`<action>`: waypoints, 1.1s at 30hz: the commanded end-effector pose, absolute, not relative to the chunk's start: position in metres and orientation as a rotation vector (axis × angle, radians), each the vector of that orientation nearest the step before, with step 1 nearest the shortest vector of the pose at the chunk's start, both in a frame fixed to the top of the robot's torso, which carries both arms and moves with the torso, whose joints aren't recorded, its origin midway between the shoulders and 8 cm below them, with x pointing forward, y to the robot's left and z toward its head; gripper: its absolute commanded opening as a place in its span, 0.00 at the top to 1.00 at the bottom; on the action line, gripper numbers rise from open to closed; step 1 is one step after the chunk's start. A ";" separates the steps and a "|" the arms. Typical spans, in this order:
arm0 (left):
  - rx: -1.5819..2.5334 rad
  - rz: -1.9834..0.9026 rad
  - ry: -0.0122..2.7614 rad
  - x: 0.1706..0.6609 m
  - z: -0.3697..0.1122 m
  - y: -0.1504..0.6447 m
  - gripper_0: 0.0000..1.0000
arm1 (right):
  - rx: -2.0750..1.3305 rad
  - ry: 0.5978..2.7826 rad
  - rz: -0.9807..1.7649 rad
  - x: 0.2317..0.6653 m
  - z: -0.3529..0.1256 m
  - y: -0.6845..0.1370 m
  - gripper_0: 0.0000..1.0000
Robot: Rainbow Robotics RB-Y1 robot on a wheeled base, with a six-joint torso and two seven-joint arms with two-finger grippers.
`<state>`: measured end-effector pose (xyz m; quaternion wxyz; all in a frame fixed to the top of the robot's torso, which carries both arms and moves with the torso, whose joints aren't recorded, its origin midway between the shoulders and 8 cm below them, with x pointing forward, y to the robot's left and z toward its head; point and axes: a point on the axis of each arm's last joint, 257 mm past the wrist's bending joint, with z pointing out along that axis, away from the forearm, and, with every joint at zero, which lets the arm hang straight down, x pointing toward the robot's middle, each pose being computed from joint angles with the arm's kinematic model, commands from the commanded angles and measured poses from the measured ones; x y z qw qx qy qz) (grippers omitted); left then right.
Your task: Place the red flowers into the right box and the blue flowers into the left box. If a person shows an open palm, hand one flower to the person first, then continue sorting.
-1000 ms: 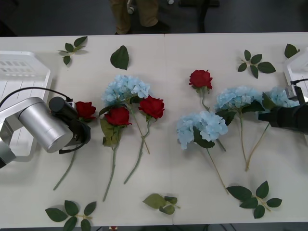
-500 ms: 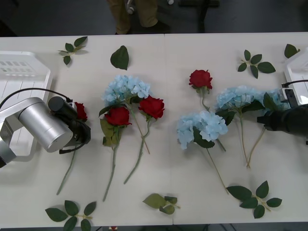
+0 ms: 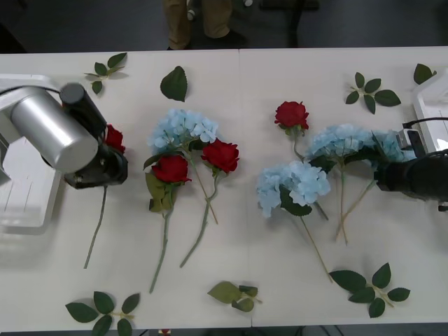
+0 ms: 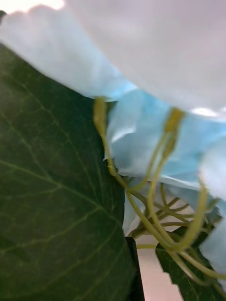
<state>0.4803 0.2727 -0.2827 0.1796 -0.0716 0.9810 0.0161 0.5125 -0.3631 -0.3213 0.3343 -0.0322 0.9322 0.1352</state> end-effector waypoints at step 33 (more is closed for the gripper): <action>1.246 -0.903 1.430 0.474 -0.025 0.008 1.00 | -0.248 2.340 0.497 0.498 -0.207 -0.350 1.00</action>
